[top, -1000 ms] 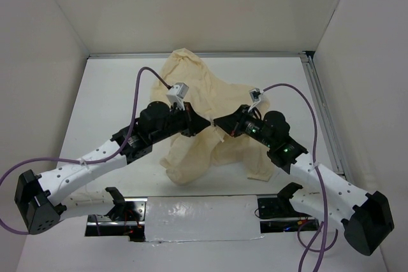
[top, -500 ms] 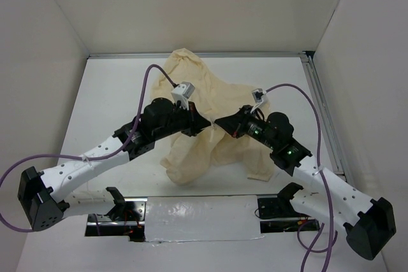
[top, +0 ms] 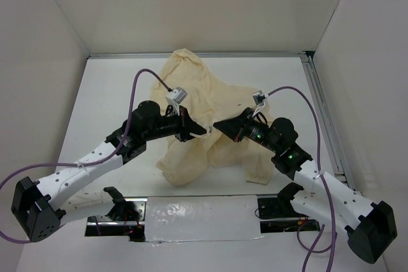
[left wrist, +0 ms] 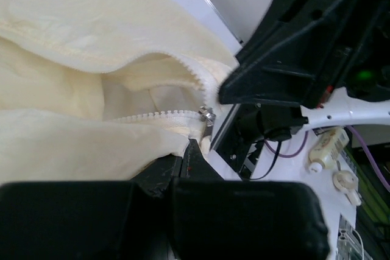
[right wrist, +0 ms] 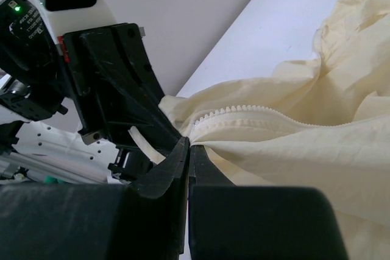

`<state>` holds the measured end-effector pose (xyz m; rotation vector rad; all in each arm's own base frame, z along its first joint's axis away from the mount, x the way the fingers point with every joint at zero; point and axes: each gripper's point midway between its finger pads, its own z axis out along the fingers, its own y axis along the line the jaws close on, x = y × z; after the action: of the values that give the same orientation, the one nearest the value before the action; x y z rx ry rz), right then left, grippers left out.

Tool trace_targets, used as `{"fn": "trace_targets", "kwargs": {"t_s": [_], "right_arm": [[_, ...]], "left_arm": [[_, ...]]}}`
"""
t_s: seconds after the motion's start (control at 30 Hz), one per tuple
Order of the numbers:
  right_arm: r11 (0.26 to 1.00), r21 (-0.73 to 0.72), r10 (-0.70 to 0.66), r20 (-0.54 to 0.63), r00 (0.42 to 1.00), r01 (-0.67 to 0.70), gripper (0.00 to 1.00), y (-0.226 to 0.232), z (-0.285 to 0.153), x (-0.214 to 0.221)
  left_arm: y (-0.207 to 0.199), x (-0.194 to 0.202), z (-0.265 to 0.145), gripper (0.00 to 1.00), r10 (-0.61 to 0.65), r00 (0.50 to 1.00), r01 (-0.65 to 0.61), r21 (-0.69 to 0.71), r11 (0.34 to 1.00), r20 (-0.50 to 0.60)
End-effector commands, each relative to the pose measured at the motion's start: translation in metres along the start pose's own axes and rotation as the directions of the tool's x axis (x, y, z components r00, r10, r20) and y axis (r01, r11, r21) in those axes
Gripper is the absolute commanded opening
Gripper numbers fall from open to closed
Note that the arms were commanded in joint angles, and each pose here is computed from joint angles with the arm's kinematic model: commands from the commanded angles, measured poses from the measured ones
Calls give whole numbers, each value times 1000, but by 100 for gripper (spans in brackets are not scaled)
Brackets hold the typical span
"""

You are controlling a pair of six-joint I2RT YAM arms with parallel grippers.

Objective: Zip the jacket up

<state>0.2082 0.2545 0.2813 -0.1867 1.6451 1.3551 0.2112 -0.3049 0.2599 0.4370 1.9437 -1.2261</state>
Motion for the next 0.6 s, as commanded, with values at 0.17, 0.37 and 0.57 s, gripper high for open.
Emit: {"fn": "trace_targets", "kwargs": {"t_s": [0.17, 0.37, 0.57], "right_arm": [[1000, -2, -2, -20, 1000, 2, 0, 1, 10, -10], [994, -106, -24, -104, 994, 13, 0, 19, 15, 1], [990, -143, -30, -93, 995, 16, 0, 26, 8, 3]], "left_arm": [[-30, -12, -17, 0, 92, 994, -103, 209, 972, 61], [-30, -11, -12, 0, 84, 996, -90, 228, 970, 39], [-19, -15, -11, 0, 78, 996, -85, 168, 982, 52]]}}
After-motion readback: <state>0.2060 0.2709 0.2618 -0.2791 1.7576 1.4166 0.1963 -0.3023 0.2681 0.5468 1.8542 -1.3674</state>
